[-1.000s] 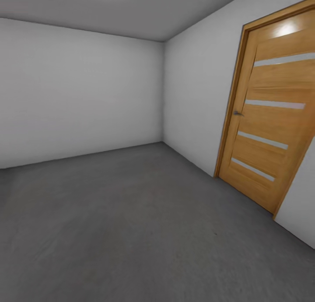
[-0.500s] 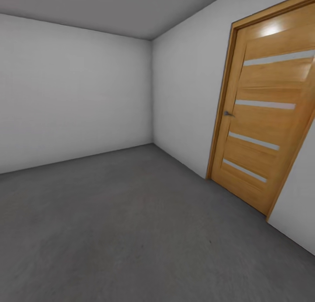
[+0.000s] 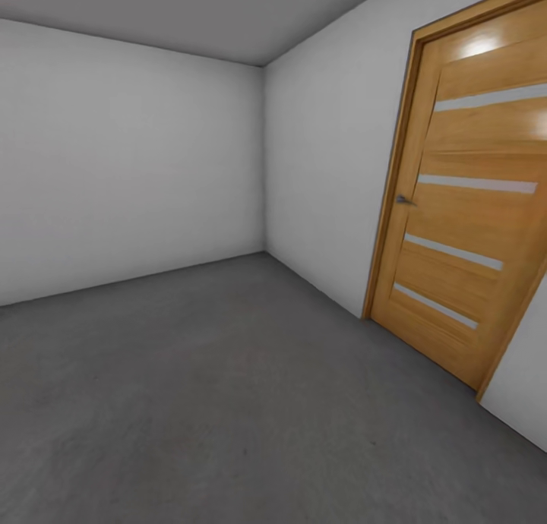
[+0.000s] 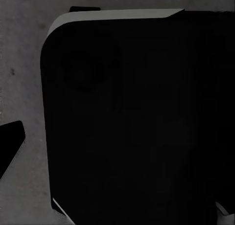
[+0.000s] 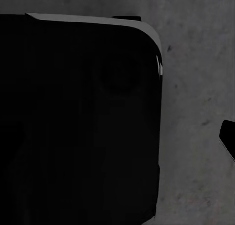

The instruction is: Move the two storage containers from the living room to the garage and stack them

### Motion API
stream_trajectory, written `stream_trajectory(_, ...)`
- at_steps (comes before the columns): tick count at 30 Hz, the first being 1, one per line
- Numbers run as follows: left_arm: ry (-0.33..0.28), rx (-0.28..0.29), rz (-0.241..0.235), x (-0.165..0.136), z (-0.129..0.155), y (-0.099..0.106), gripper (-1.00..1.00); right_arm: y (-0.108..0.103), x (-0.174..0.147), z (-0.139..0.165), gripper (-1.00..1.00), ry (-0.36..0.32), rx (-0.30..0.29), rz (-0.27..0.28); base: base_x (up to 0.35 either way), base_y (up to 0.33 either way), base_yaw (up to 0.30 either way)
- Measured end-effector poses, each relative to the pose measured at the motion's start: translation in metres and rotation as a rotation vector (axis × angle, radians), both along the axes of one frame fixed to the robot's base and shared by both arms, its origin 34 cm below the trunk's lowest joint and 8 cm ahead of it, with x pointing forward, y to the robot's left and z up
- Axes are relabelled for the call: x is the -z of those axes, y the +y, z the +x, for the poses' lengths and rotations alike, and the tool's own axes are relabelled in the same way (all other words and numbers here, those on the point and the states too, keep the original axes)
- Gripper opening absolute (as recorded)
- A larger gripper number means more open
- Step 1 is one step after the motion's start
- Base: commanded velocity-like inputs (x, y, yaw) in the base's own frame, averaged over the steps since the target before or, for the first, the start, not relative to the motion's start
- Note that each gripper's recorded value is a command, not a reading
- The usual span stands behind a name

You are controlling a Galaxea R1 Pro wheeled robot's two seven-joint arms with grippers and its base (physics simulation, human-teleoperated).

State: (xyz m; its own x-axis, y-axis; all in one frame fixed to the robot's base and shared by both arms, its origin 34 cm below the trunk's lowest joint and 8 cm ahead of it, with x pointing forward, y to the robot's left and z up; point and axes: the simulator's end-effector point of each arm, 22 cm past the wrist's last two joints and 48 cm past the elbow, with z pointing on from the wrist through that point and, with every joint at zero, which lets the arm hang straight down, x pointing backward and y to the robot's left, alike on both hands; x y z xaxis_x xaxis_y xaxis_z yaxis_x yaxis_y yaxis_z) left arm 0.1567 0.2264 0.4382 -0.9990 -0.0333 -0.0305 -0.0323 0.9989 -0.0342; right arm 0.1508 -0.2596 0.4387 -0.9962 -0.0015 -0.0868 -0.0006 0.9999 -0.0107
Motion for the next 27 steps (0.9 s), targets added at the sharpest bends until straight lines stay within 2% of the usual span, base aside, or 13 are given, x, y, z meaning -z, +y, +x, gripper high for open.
stream_trajectory(10,0.0,-0.001,-0.001,0.0,0.0,-0.001,1.0,-0.0001,0.0,0.0005,1.0,-0.002,0.001,-0.001,0.323,0.0,-0.035)
stream_trajectory(27,0.0,-0.001,-0.001,0.0,0.0001,-0.001,1.0,-0.0014,0.0,-0.0014,1.0,0.001,0.01,-0.003,0.322,0.0,-0.234)
